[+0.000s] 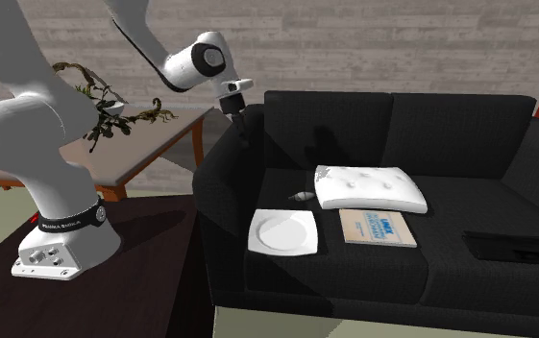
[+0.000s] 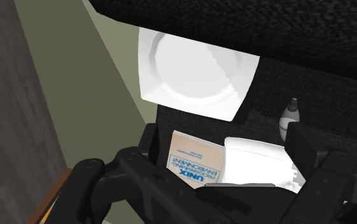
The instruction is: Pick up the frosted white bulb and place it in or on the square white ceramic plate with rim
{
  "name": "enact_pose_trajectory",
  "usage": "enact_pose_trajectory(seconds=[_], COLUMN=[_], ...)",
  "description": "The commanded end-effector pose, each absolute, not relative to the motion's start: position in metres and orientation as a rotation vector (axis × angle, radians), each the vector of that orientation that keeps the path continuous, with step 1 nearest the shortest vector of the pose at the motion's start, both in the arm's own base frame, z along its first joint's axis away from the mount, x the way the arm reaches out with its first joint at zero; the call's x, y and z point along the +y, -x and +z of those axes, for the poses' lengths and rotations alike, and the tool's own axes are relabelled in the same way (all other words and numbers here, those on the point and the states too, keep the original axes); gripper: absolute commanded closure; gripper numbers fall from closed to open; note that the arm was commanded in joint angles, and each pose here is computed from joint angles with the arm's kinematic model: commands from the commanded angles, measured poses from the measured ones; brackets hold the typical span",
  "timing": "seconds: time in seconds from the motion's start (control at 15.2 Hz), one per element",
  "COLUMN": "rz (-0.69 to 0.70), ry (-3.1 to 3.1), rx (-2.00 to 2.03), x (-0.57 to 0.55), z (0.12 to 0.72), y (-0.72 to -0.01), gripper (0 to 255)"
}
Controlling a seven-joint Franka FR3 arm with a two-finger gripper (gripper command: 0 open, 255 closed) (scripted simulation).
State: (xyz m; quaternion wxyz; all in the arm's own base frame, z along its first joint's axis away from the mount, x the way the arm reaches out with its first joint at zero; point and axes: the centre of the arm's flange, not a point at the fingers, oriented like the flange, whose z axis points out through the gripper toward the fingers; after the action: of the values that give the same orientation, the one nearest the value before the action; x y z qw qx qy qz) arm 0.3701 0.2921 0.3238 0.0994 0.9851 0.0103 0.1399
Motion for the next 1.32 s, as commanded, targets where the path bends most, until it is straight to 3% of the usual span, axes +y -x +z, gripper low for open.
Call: enact_pose_trajectory(seconds=[0.0,1.25], rz=[0.452,0.678], ry=[-2.9,-2.738], rx=[0.023,-0.043], x=[0.311,0.462], z=[0.304,0.112], y=[-0.377,-0.47], gripper=[0,0])
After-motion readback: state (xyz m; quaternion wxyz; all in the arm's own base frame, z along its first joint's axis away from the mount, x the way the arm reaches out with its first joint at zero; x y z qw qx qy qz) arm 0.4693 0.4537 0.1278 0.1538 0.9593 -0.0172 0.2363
